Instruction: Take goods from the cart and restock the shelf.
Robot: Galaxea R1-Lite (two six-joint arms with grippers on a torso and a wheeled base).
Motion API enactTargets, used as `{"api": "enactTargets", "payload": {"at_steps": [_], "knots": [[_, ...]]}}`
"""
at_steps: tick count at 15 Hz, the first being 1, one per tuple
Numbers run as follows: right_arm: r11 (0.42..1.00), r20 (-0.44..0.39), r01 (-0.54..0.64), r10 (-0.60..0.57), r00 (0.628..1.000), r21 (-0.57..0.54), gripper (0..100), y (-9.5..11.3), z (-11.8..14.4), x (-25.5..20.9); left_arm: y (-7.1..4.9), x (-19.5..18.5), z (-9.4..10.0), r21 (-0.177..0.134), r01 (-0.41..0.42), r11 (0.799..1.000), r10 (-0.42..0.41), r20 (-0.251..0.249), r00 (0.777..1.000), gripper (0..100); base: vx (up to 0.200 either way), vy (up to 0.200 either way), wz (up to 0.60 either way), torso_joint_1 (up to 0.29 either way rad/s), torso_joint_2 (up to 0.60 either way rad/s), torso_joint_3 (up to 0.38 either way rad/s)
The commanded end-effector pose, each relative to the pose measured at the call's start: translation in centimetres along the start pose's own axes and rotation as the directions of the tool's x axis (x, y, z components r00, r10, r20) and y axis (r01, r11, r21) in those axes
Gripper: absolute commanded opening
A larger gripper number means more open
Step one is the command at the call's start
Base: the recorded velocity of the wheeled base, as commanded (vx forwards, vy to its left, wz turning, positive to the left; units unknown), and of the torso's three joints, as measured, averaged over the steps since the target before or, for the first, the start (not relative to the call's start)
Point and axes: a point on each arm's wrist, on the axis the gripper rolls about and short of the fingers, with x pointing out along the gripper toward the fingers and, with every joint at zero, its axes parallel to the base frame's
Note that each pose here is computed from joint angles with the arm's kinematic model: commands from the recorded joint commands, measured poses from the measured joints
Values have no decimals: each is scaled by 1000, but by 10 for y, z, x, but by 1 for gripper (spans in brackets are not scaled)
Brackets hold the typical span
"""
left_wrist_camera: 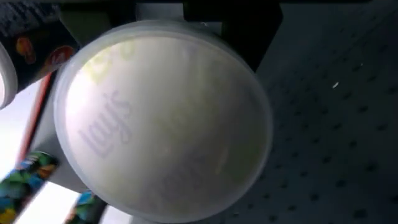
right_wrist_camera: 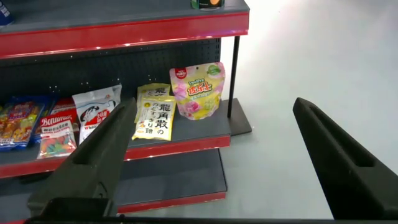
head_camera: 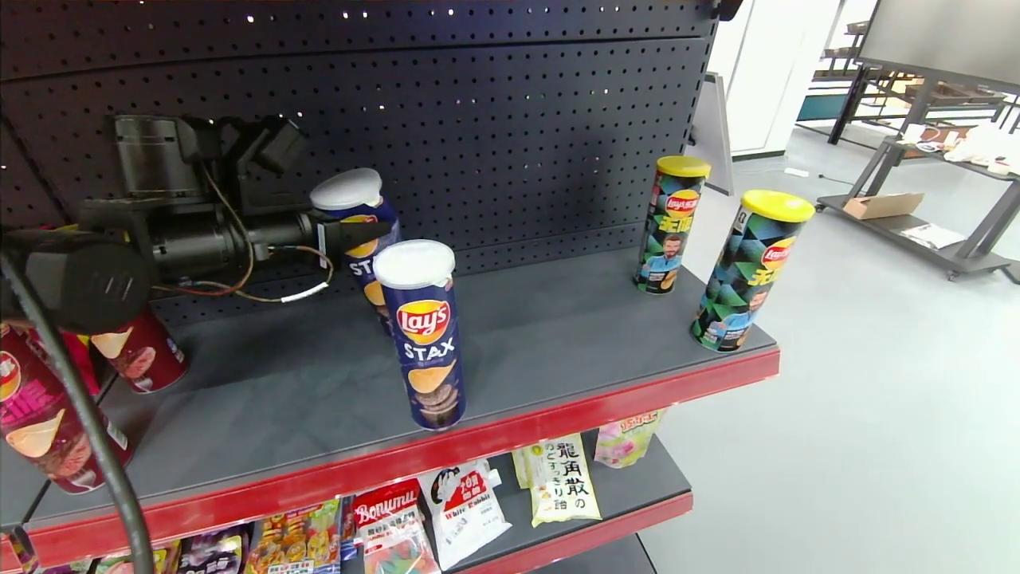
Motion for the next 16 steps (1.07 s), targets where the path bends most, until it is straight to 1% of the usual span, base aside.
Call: {"api": "enactTargets", "payload": {"at_steps": [1, 3, 5, 7, 10, 11, 16], "knots": [[1000, -2, -1, 1, 1000, 0, 100, 0, 0, 0, 8, 19, -5, 11, 10, 1000, -10, -9, 1000, 0, 0, 0, 0, 0, 0, 0], [1000, -2, -1, 1, 1000, 0, 100, 0, 0, 0, 9, 30, -3, 17, 23, 1000, -23, -1, 1000, 0, 0, 0, 0, 0, 0, 0], [1000, -2, -1, 1, 1000, 0, 100, 0, 0, 0, 10, 39, -3, 16, 28, 999, -28, -13, 1000, 0, 0, 0, 0, 0, 0, 0], [1000, -2, -1, 1, 1000, 0, 100, 0, 0, 0, 6, 44, 0, 18, 27, 999, -27, -17, 999, 0, 0, 0, 0, 0, 0, 0], [1000, -2, -1, 1, 1000, 0, 100, 0, 0, 0, 4, 51, -2, 15, 34, 999, -34, -27, 999, 0, 0, 0, 0, 0, 0, 0], [1000, -2, -1, 1, 1000, 0, 100, 0, 0, 0, 1, 54, -1, 19, 41, 999, -41, -25, 999, 0, 0, 0, 0, 0, 0, 0], [1000, -2, -1, 1, 1000, 0, 100, 0, 0, 0, 3, 61, -8, 16, 6, 1000, -5, -42, 999, 0, 0, 0, 0, 0, 0, 0]]}}
